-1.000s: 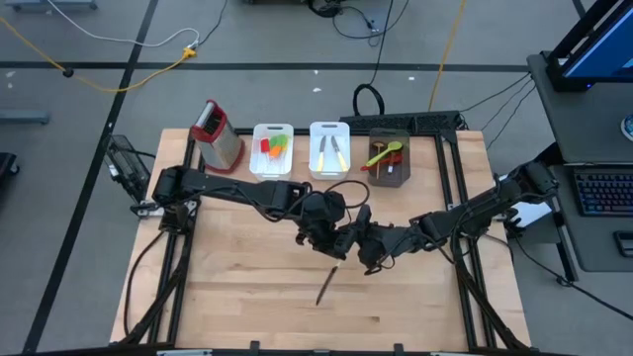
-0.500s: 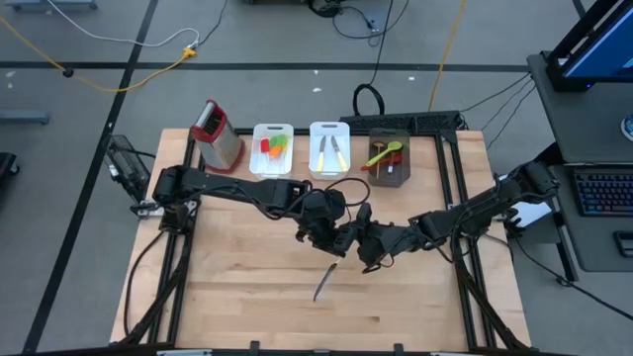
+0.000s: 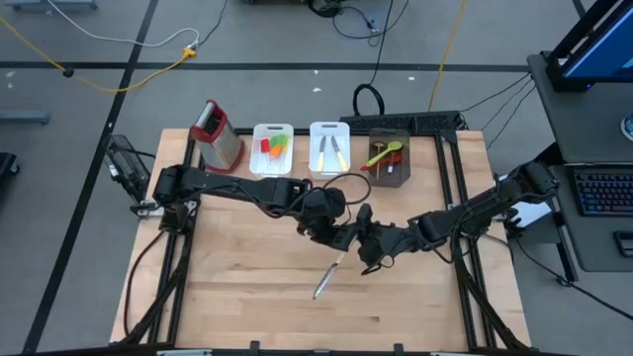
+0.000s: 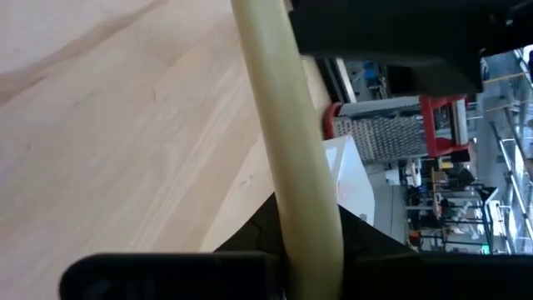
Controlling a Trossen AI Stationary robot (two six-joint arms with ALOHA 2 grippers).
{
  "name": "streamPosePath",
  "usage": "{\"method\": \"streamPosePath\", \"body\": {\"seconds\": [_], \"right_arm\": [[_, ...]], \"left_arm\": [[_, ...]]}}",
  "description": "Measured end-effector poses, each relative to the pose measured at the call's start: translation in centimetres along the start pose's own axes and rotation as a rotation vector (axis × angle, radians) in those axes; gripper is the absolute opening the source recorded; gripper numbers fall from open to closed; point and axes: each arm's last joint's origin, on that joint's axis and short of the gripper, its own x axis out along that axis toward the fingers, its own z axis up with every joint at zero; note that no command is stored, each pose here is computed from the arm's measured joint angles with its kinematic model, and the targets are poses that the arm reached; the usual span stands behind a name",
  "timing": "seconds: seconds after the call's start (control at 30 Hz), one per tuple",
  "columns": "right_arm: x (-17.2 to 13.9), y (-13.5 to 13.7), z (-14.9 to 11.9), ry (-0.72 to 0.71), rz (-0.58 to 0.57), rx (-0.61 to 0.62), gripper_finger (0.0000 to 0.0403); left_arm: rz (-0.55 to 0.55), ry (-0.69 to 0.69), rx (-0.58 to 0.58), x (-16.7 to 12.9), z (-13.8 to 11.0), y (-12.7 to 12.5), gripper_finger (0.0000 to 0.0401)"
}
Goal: Pick & Place Kitchen Items
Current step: Put the knife into the right white bin
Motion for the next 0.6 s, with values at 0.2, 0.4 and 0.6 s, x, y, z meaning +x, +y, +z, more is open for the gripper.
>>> {"method": "streamPosePath", "body": {"seconds": [0.2,0.4,0.6], "right_arm": [[0.3,0.0,-0.7,0.058,0.007,0.013,0.002],[0.9,-0.2,-2.3,0.161,0.04,0.103,0.002],[1.7,-0.8,-4.5,0.263,0.059,0.243,0.002]], "left_arm": [[0.004,-0.007,0.077,-0.2,0.6,0.3,0.021],[0.164,-0.085,0.129,-1.9,0.4,1.3,0.0213],[0.272,-0.268,0.218,-5.3,-0.1,1.0,0.0214]]}}
